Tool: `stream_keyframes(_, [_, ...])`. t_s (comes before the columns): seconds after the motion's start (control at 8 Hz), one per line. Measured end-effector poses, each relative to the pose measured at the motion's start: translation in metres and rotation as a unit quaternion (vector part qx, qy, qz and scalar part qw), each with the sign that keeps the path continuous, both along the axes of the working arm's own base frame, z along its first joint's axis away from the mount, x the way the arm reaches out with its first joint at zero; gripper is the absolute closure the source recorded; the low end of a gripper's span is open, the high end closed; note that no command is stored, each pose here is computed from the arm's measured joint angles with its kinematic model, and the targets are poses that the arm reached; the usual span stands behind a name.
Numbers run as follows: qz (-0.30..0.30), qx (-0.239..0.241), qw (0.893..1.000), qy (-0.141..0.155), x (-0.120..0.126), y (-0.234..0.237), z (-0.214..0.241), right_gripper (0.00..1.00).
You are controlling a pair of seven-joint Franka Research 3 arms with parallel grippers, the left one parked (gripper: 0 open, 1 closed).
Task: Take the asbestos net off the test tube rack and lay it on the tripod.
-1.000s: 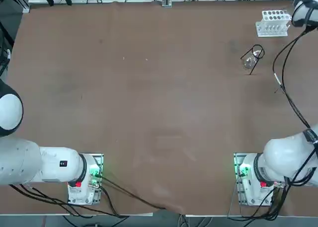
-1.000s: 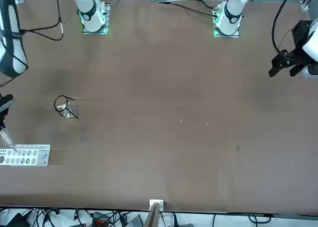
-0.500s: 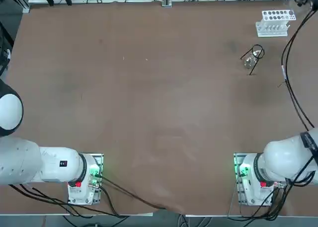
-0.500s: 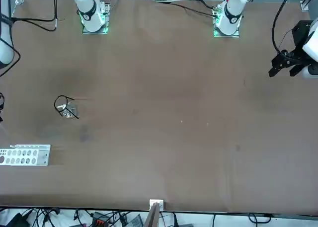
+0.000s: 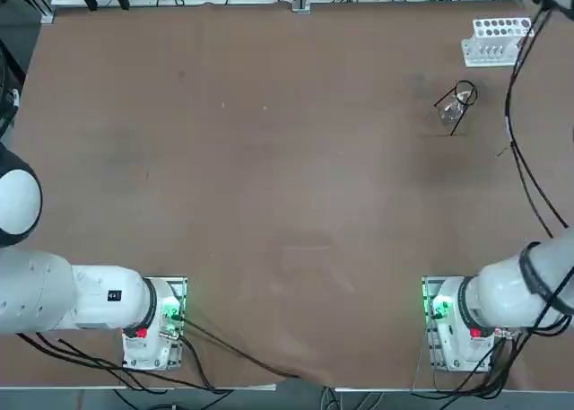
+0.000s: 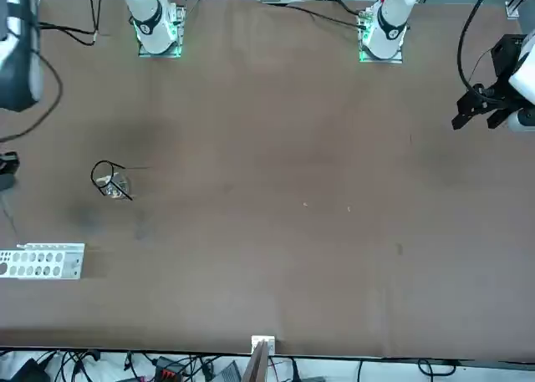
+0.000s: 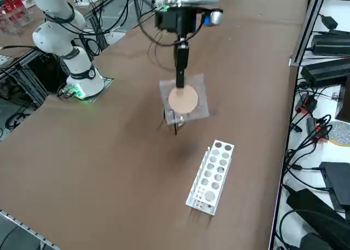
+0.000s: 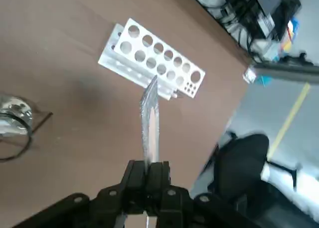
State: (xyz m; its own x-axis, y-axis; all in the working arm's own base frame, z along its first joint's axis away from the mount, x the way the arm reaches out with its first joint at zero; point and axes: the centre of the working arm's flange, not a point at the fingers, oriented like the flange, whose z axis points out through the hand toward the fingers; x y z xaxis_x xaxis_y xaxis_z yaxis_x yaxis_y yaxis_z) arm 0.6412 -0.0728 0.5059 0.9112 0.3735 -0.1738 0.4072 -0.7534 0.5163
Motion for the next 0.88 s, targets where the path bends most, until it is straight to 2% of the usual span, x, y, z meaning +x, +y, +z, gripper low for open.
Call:
stream_keyframes(0.38, [-0.105,-0.090,0.990,-0.021,-0.006,0.111,-0.043,0.98])
stream_keyframes(0.5, [-0.132,-0.126,0.983,-0.030,-0.009,0.143,-0.068,0.98])
stream_keyframes(0.88, [-0.182,-0.245,0.950,-0.067,-0.023,0.210,-0.163,0.98])
